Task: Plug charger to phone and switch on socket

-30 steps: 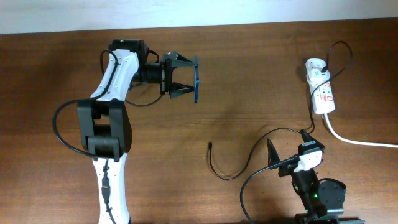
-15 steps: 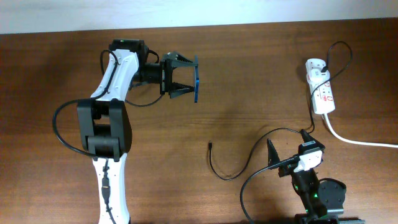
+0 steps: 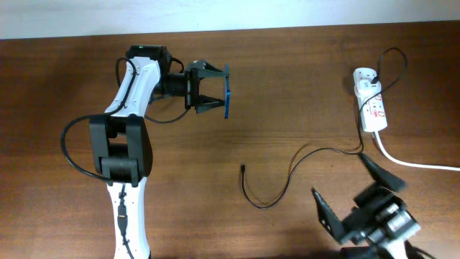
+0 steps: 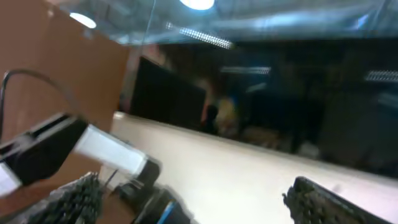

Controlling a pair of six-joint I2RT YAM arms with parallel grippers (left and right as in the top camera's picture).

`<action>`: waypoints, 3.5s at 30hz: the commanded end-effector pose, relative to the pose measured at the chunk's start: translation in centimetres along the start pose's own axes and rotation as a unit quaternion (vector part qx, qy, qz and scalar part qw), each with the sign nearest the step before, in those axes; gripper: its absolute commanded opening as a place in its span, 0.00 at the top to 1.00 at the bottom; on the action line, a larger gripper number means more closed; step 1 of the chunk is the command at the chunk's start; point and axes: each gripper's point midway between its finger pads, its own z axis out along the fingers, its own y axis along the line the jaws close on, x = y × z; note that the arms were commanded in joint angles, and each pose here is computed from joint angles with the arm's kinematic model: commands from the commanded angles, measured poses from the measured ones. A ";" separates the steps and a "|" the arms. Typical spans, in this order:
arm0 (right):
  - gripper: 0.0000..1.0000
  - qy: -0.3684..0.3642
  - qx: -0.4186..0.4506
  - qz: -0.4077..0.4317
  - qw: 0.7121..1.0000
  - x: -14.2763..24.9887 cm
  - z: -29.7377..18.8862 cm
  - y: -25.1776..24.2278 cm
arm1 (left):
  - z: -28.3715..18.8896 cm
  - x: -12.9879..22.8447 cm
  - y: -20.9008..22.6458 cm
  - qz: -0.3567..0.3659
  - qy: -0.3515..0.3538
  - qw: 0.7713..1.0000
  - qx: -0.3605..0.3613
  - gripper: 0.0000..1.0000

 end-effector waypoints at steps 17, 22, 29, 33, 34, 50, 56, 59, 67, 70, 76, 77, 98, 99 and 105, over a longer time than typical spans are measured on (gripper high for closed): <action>0.02 0.437 -0.037 0.422 0.793 8.1 8.9 -0.4 | -0.4 0.2 -1.3 0.013 0.005 1.000 0.028 0.21; 0.02 0.646 0.126 0.308 0.687 13.8 8.9 -1.2 | -0.4 0.2 -1.3 0.013 0.005 1.000 0.027 0.21; 0.14 0.654 0.037 0.361 0.664 21.7 17.2 6.4 | -0.4 0.6 -1.2 -0.012 0.006 1.000 0.027 0.21; 0.23 0.656 0.124 0.276 0.692 24.4 17.6 5.7 | -0.4 0.8 -1.2 -0.027 0.006 0.999 0.027 0.21; 0.28 0.644 0.172 0.255 0.700 24.4 17.7 4.9 | -0.4 0.8 -1.2 -0.027 0.006 0.999 0.027 0.21; 0.56 0.625 0.253 0.190 0.714 28.0 18.4 5.8 | -0.4 0.9 -1.1 -0.036 0.006 0.999 0.027 0.20; 0.69 0.623 0.247 0.198 0.715 28.0 18.6 6.1 | -0.4 0.9 -1.1 -0.036 0.006 0.999 0.027 0.20; 0.73 0.622 0.247 0.199 0.716 28.0 18.7 6.1 | -0.4 0.9 -1.1 -0.036 0.006 0.999 0.027 0.20; 0.78 0.621 0.247 0.199 0.716 28.0 18.7 6.1 | -0.4 0.9 -1.1 -0.036 0.006 0.999 0.027 0.20; 0.82 0.621 0.247 0.199 0.716 28.0 18.7 6.1 | -0.4 0.9 -1.1 -0.036 0.006 0.999 0.027 0.20; 0.94 0.617 0.257 0.210 0.713 28.0 18.7 6.1 | -0.4 0.9 -1.1 -0.036 0.006 0.999 0.027 0.18; 0.96 0.615 0.263 0.216 0.711 28.0 18.7 6.1 | -0.4 0.9 -1.1 -0.036 0.006 0.999 0.027 0.18; 0.96 0.339 0.565 0.622 0.424 25.7 18.8 2.1 | -0.4 0.6 -1.2 -0.198 0.011 0.980 0.026 0.12; 0.96 0.338 0.563 0.642 0.395 25.7 18.8 2.9 | -0.4 0.6 -1.2 -0.198 0.010 0.980 0.026 0.14; 0.96 0.345 0.544 0.661 0.385 25.5 19.6 3.7 | -0.4 0.6 -1.2 -0.196 0.010 0.980 0.026 0.26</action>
